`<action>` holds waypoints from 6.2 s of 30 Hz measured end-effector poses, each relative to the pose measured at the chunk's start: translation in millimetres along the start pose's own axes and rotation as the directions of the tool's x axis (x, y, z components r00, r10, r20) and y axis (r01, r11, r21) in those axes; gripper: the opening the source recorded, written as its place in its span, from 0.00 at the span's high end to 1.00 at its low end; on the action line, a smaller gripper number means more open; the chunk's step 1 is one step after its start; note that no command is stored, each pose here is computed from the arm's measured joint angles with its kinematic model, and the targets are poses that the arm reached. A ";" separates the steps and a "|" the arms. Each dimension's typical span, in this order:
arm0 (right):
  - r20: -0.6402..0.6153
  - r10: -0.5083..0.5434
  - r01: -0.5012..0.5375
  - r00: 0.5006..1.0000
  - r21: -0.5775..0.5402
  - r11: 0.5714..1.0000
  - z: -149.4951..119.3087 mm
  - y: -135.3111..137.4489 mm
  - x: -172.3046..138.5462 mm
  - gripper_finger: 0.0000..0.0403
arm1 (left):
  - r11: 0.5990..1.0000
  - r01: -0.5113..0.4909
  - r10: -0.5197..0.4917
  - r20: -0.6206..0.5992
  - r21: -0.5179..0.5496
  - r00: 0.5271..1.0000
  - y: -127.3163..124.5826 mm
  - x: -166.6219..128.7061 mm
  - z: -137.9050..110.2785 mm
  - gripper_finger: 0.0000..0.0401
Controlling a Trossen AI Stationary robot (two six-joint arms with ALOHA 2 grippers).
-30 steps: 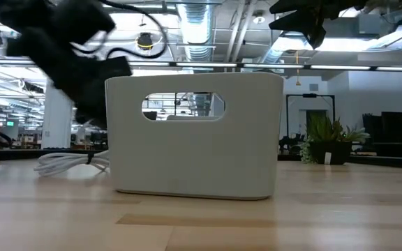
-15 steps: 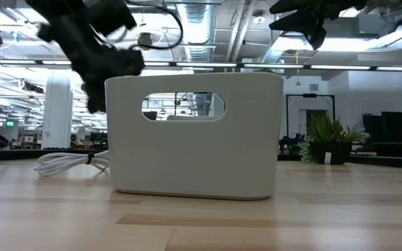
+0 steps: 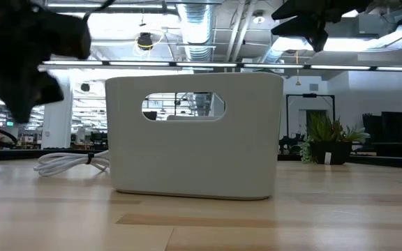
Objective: Pick and place USB-C Cables
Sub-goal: Move the white charger cable to the center of the table, then put the white charger cable into the gray bin
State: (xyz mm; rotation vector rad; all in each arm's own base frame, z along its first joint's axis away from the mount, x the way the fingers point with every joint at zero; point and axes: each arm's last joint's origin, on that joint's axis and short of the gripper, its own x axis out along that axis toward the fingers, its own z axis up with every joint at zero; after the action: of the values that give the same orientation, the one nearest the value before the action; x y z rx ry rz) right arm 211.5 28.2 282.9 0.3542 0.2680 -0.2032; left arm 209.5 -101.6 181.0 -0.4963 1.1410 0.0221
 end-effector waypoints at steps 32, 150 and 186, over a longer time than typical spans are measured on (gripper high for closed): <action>0.012 -0.045 0.045 0.999 0.016 0.999 3.3 -8.3 2.3 0.57 | 0.901 -0.433 0.394 0.370 0.025 0.841 133.5 17.6 130.2 1.00; -0.633 -0.434 0.426 0.641 -0.177 0.887 -39.4 -84.7 242.9 0.98 | 0.944 -0.302 0.323 0.575 -0.135 0.752 2.3 -171.5 49.9 0.46; 0.241 -0.329 0.367 0.913 -0.135 0.920 147.3 62.8 7.9 0.98 | 0.961 -0.272 0.220 0.749 -0.055 0.625 -12.4 -183.2 67.9 0.46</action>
State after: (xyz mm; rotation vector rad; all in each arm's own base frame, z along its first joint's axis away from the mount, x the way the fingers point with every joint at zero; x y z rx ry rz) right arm 266.9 30.6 433.4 0.1011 0.1322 -0.5652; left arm 193.0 -43.8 367.3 -0.2165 0.3642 0.4034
